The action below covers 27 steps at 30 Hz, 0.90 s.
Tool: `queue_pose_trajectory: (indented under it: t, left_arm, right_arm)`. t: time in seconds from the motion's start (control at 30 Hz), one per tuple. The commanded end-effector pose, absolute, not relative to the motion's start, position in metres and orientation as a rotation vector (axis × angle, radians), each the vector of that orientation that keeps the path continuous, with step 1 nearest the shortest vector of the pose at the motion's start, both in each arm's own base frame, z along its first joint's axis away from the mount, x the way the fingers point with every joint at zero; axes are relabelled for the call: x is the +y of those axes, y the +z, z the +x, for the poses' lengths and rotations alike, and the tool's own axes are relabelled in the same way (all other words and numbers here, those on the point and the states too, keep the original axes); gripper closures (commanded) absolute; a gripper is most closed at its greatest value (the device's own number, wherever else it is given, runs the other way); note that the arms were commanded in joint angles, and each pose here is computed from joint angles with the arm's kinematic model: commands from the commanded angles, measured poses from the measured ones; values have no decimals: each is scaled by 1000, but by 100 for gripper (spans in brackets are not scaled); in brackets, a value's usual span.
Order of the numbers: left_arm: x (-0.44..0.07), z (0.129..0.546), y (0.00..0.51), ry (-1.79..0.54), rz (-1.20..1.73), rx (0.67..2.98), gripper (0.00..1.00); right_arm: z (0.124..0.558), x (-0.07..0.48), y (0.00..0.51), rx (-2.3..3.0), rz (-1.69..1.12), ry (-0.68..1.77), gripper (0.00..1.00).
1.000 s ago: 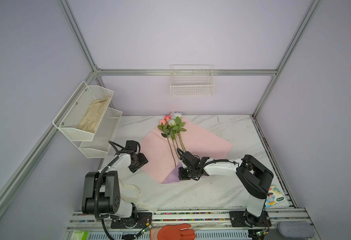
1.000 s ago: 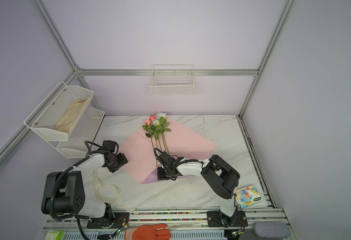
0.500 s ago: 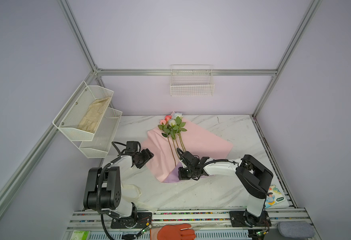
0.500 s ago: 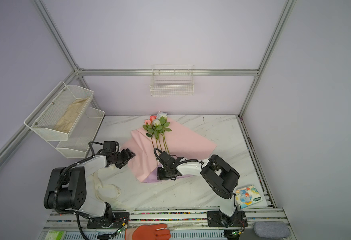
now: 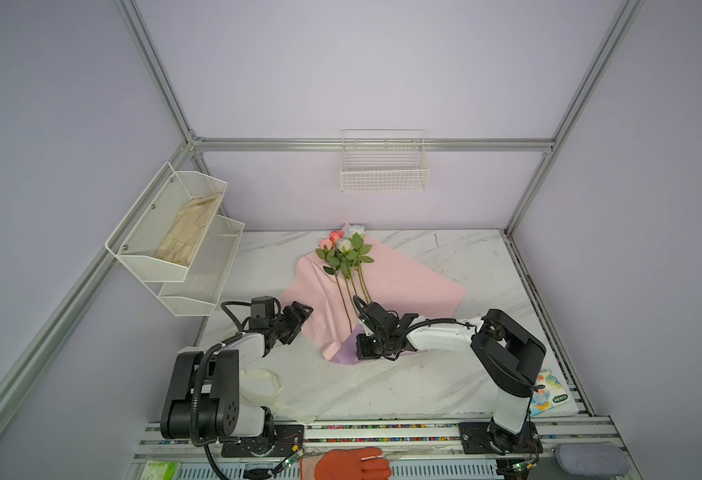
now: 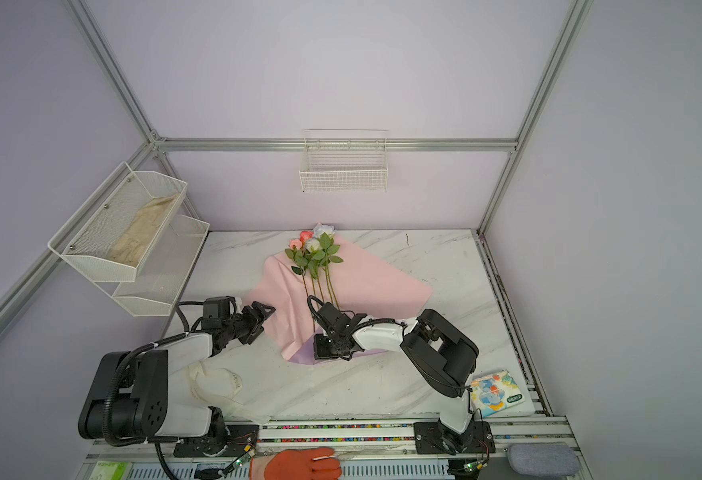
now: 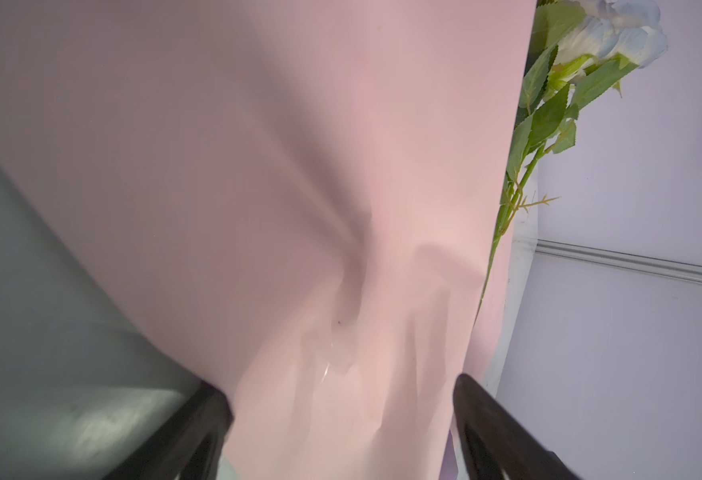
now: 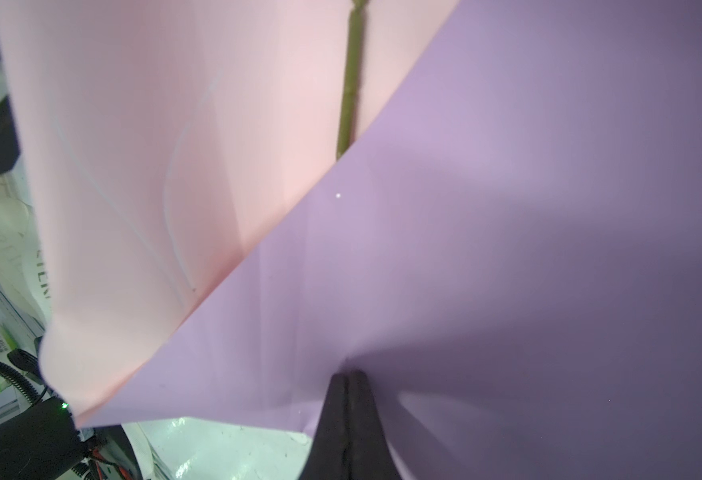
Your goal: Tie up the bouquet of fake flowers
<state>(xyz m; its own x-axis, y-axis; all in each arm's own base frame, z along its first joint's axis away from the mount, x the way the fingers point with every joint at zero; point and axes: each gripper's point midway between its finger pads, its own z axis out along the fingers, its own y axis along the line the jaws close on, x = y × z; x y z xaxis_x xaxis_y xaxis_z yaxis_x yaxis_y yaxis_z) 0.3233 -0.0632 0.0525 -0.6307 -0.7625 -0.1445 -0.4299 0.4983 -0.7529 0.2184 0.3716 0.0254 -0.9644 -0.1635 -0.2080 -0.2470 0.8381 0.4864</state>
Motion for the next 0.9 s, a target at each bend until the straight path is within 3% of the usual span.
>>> queue_pose_trajectory:
  t: [0.0, 0.23, 0.5, 0.87]
  left_arm:
    - [-51, 302, 42, -868, -1117, 2261, 14]
    - [-52, 288, 42, -874, -1158, 2262, 11]
    - [-64, 313, 63, -1032, -1037, 2158, 17]
    - [-78, 332, 111, -1075, -784, 2144, 59]
  right_arm:
    - [214, 357, -1, 2923, -304, 660, 96]
    - [213, 356, -2, 2924, -303, 656, 96]
    - [214, 356, 1, 2919, -293, 659, 96]
    - [217, 377, 21, 2855, -297, 835, 95]
